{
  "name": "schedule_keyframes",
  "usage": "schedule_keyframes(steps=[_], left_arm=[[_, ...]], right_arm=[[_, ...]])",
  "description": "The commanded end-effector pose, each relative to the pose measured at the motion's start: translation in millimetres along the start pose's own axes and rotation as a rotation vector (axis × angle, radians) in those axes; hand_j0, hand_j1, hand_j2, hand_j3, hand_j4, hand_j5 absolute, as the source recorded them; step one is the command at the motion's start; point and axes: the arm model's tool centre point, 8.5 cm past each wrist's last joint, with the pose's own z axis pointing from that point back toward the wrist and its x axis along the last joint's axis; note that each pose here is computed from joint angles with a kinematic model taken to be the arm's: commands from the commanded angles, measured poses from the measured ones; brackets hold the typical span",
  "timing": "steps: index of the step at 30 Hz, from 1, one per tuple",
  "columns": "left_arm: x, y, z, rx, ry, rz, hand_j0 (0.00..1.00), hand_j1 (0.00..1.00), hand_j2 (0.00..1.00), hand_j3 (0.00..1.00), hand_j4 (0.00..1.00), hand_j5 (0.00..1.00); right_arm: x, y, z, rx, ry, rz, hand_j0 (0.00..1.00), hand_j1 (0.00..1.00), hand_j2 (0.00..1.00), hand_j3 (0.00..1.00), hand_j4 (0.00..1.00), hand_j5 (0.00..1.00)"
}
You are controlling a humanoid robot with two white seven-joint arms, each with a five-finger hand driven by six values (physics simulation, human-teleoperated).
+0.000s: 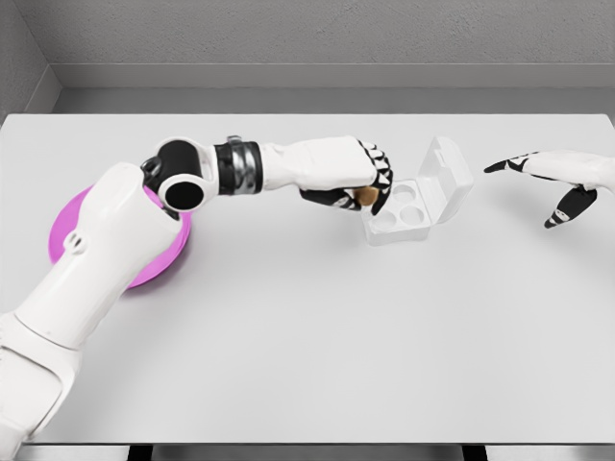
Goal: Pack egg into the box and close the box lid
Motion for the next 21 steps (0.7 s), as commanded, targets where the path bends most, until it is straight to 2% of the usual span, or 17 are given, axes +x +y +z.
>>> schedule_keyframes(steps=[1,11,15,21], left_arm=[[-1,-3.9,-6,-0.001,-0.001,0.026,0.34,0.34,0.34,0.34,0.34,0.34],[3,0.2,-20,0.008,-0.021,0.039,0.34,0.34,0.34,0.34,0.34,0.34],[-4,-0.8,-28,0.009,-0.014,0.079,0.34,0.34,0.34,0.34,0.34,0.34],[-2,-2.9,-40,0.012,-0.028,0.107,0.34,0.34,0.34,0.34,0.34,0.34]], right_arm=[[-0.3,-0.5,1,-0.003,0.000,-0.004,1.00,1.00,1.00,1.00,1.00,1.00],[-0.3,-0.5,1,-0.003,0.000,-0.004,1.00,1.00,1.00,1.00,1.00,1.00],[-0.8,-0.3,1,-0.003,0.002,-0.005,1.00,1.00,1.00,1.00,1.00,1.00],[-0.7,-0.3,1,-0.003,0.002,-0.005,1.00,1.00,1.00,1.00,1.00,1.00]])
